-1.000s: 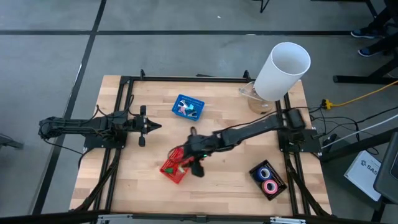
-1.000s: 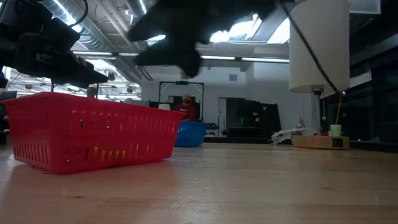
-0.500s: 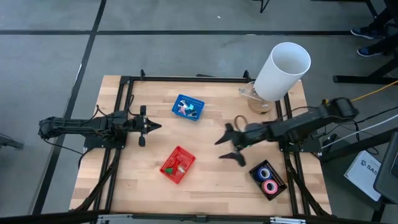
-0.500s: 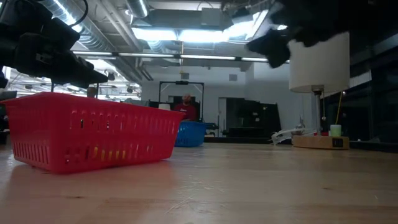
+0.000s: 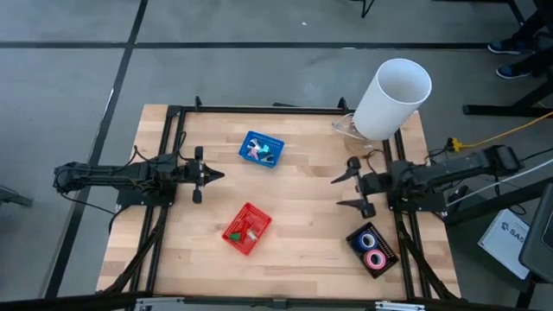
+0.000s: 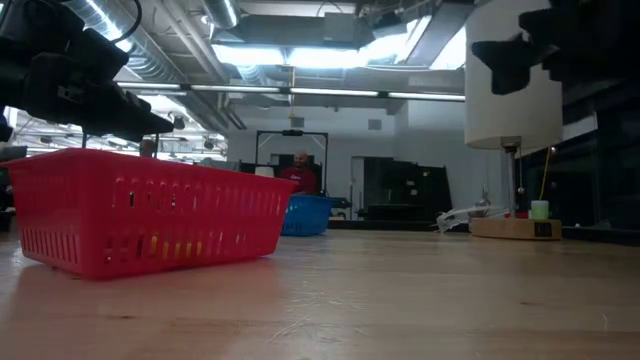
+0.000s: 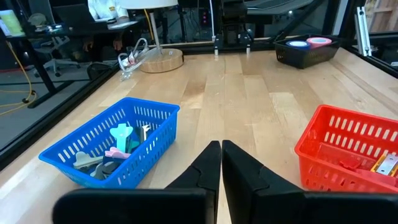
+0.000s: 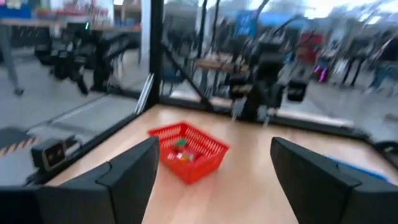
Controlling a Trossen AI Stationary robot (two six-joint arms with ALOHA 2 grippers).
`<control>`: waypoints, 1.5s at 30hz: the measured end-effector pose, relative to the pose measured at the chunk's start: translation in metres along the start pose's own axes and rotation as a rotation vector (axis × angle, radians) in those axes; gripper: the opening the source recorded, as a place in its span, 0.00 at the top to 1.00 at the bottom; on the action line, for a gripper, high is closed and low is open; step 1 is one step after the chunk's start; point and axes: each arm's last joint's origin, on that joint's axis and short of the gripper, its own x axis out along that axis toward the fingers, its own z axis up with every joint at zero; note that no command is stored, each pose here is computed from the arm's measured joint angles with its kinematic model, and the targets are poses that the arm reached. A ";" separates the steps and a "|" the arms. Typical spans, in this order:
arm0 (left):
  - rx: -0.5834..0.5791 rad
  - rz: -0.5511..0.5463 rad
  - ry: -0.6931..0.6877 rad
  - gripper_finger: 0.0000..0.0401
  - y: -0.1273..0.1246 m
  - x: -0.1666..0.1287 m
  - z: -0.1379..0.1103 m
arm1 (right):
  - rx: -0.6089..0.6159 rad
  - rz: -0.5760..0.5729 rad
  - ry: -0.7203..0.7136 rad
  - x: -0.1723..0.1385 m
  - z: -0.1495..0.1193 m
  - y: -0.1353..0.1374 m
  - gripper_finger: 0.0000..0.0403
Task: Pick and place Stapler, Stapler remover, tape
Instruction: Return to Home Position
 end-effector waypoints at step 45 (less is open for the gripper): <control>0.000 0.000 0.000 0.98 0.000 0.000 0.000 | 0.001 -0.334 0.032 -0.060 -0.034 -0.019 0.23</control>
